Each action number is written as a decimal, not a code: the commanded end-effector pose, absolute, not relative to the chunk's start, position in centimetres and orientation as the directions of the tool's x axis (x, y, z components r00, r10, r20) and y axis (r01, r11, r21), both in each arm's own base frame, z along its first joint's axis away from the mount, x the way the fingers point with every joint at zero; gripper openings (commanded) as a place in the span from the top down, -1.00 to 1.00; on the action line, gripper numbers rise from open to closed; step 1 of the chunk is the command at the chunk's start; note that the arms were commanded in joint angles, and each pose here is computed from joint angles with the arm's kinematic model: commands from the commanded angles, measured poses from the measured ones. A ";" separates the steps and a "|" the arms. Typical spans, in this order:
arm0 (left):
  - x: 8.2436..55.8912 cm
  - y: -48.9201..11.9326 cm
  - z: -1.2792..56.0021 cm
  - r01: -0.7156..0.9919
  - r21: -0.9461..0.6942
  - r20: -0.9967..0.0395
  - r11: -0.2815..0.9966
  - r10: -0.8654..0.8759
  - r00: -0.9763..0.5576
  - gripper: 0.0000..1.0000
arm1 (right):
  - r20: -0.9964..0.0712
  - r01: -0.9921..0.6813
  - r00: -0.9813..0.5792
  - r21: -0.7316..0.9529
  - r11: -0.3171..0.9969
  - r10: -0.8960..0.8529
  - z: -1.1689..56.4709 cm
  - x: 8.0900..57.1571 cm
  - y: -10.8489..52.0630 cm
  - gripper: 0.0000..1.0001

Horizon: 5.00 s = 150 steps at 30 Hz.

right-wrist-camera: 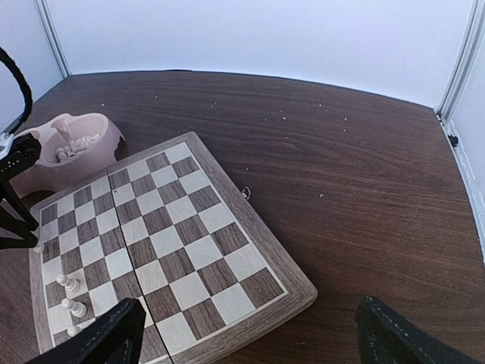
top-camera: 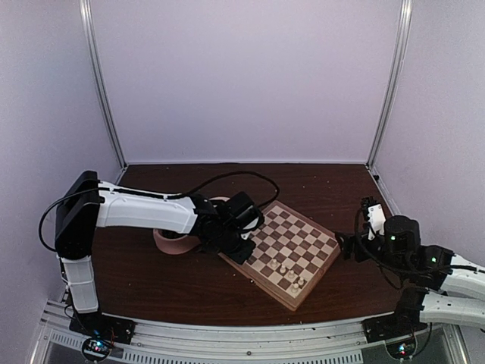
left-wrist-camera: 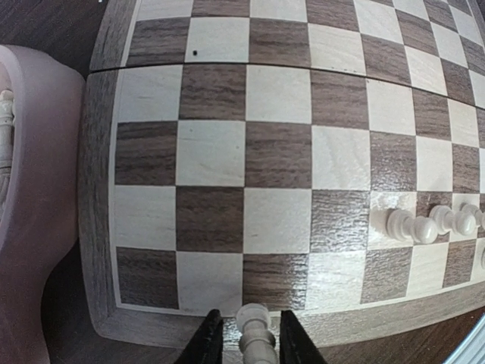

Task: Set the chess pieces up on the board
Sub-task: Pick up the bishop from the chessboard, then place the bishop on f1, then pick up the queen from the storage box.

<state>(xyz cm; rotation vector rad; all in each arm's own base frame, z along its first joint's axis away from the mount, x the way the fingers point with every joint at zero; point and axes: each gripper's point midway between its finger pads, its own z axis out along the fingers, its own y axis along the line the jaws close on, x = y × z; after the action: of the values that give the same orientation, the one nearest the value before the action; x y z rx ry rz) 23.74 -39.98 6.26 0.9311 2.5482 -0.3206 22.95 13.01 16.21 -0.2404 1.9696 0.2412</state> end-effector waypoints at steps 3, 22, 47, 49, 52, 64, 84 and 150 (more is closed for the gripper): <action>22.6 -40.8 6.5 0.663 -0.092 -0.462 0.743 0.558 -0.690 0.56 | -0.912 -0.259 -0.406 0.054 0.965 -0.058 16.0 23.4 13.1 -1.00; 18.7 -44.0 8.9 0.718 -0.077 -0.498 0.692 0.597 -0.629 0.80 | -0.908 -0.267 -0.414 0.051 0.962 -0.067 15.8 23.5 13.3 -1.00; 16.5 -49.1 9.1 0.757 -0.250 -0.546 0.604 0.557 -0.625 0.79 | -0.904 -0.272 -0.420 0.049 0.961 -0.073 15.6 23.5 13.6 -1.00; 16.5 -49.1 8.9 0.757 -0.248 -0.544 0.605 0.559 -0.626 0.79 | -0.904 -0.273 -0.421 0.049 0.961 -0.074 15.6 23.5 13.6 -1.00; 16.6 -49.4 8.7 0.758 -0.248 -0.548 0.603 0.558 -0.623 0.79 | -0.905 -0.275 -0.419 0.050 0.960 -0.073 15.6 23.5 13.6 -1.00; 16.8 -50.0 7.7 0.766 -0.234 -0.543 0.599 0.573 -0.614 0.78 | -0.906 -0.275 -0.417 0.051 0.960 -0.072 15.6 23.5 13.5 -1.00; 17.1 -49.7 7.0 0.769 -0.199 -0.523 0.607 0.598 -0.607 0.72 | -0.907 -0.277 -0.415 0.052 0.960 -0.070 15.7 23.5 13.6 -1.00; 32.7 -32.8 14.9 0.494 -0.108 -0.476 0.863 0.392 -0.787 0.34 | -0.907 -0.283 -0.414 0.054 0.958 -0.072 15.7 23.4 13.7 -1.00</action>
<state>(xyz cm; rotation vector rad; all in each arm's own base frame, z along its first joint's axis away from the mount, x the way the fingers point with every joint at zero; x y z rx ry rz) 31.16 -33.52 15.64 0.6304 2.5342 -0.3416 23.23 13.41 14.77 -0.2673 2.0171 0.2101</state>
